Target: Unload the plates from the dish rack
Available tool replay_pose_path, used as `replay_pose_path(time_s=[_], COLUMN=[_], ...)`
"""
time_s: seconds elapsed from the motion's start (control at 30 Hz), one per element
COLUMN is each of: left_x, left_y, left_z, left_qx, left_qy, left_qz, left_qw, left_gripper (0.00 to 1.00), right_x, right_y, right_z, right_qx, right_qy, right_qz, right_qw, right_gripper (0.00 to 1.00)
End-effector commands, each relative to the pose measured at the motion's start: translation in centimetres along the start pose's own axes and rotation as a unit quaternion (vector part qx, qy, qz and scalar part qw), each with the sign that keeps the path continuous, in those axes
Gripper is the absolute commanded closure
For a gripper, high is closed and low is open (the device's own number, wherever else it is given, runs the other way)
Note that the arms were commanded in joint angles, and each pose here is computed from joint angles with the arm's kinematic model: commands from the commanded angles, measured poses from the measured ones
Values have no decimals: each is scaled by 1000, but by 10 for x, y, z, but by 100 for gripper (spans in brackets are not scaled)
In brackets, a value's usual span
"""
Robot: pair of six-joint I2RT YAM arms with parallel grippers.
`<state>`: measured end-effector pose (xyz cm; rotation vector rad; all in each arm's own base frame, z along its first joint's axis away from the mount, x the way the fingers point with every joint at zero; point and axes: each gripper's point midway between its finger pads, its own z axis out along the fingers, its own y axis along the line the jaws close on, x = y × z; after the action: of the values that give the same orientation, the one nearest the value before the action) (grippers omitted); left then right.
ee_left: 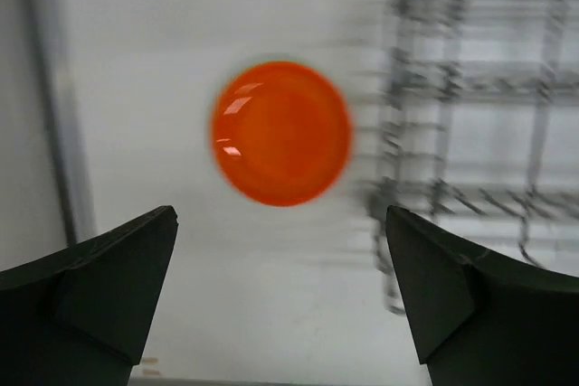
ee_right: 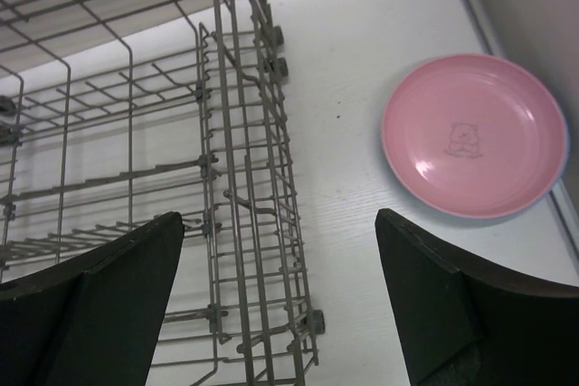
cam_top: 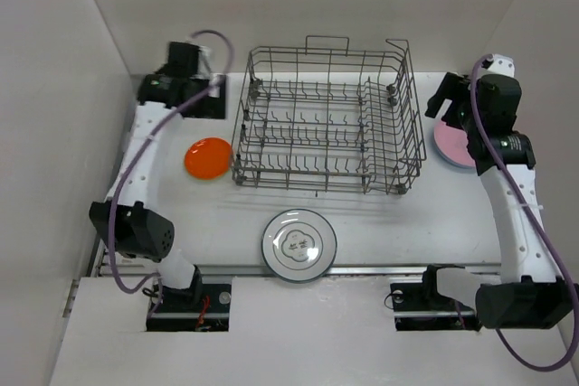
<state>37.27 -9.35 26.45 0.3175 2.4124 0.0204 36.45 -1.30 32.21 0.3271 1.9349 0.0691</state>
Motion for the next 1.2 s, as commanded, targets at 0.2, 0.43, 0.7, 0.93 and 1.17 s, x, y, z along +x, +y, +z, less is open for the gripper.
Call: replay_pose_path(time_s=[0.2,0.43,0.7,0.93,1.17], left_x=[70,89,99,92,88], left_y=[229,227,227,222,220], left_z=[-82,-108,-103,-98,-98], left_qx=[-248,-277,-282,-258,-250], left_qy=[-59,-96,-79,-83,-90], left_qz=[-369,-339,-341,-354,-357], left_qw=[894,894,893,895,896], left_gripper=[0,0,0,0,0], right_x=[-53,-90,-84,-72,-77], right_y=[-38,-60,-72,-81,-83], right_z=[-55,-130,-181,-198,-203], right_qx=[109,151,151,162,160], right_qy=[-119,-222,-276,-288,-316], right_qz=[21,55,71,64,74], right_qw=[987,962,947,942,932], right_gripper=[6,4,4,4,0])
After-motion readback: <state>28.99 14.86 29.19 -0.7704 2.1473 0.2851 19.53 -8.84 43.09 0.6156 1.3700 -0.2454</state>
